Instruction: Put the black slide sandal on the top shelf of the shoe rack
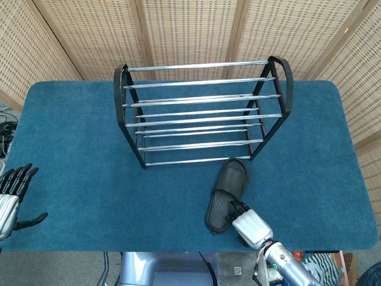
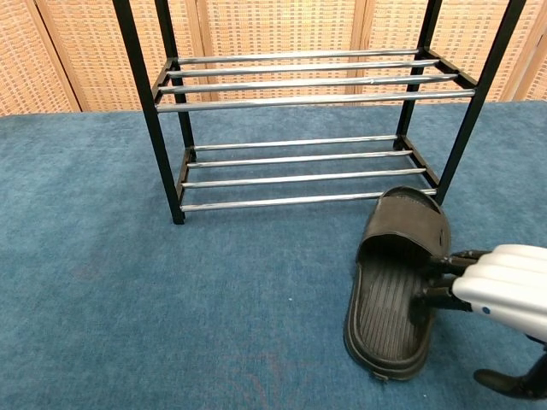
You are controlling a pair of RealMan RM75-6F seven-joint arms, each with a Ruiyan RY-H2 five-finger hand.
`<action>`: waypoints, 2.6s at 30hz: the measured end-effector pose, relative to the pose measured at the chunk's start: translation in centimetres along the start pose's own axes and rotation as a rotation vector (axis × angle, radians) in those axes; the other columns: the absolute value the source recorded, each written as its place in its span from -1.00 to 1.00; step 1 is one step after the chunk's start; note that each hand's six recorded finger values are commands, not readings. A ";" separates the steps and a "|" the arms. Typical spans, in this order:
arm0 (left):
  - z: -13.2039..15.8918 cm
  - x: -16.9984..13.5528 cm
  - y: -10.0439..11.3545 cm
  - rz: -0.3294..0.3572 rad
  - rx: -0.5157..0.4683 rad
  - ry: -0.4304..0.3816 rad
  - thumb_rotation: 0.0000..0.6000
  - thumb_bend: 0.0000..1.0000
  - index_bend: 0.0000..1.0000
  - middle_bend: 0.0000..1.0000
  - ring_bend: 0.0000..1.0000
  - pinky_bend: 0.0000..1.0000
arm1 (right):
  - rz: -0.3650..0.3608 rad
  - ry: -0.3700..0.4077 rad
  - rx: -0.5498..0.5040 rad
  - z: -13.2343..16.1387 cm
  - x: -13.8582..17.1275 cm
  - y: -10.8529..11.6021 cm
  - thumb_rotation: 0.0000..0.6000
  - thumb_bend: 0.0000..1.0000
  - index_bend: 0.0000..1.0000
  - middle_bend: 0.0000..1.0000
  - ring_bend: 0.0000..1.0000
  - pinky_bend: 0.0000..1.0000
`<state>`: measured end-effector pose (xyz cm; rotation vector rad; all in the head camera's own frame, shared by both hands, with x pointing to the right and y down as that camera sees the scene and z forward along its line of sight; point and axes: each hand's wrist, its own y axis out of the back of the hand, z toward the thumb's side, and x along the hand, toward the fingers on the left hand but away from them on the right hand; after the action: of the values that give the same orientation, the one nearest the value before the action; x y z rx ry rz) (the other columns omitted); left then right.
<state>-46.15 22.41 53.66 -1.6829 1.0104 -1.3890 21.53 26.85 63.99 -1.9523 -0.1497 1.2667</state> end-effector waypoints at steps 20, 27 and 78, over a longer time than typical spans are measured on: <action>-0.2 0.4 -0.3 -0.009 0.005 0.014 1.00 -1.00 -1.00 -1.00 -1.00 -1.00 | -0.044 0.285 0.289 1.7 -4.2 4.0 1.00 -1.00 -1.00 -1.00 -1.00 -1.00; -0.6 0.8 -0.4 -0.018 0.003 0.028 1.00 -1.00 -1.00 -1.00 -1.00 -1.00 | -0.007 0.313 0.437 1.7 -6.4 3.9 1.00 -1.00 -1.00 -1.00 -1.00 -1.00; -0.5 1.9 -1.2 -0.045 0.012 0.042 1.00 -1.00 -1.00 -1.00 -1.00 -1.00 | -0.183 0.536 0.607 0.1 -6.6 1.9 1.00 0.32 0.11 0.06 -0.13 -0.11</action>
<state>-46.24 21.23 55.58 -1.6834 0.9909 -1.4621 17.65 22.45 67.48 -1.6217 0.2894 0.5431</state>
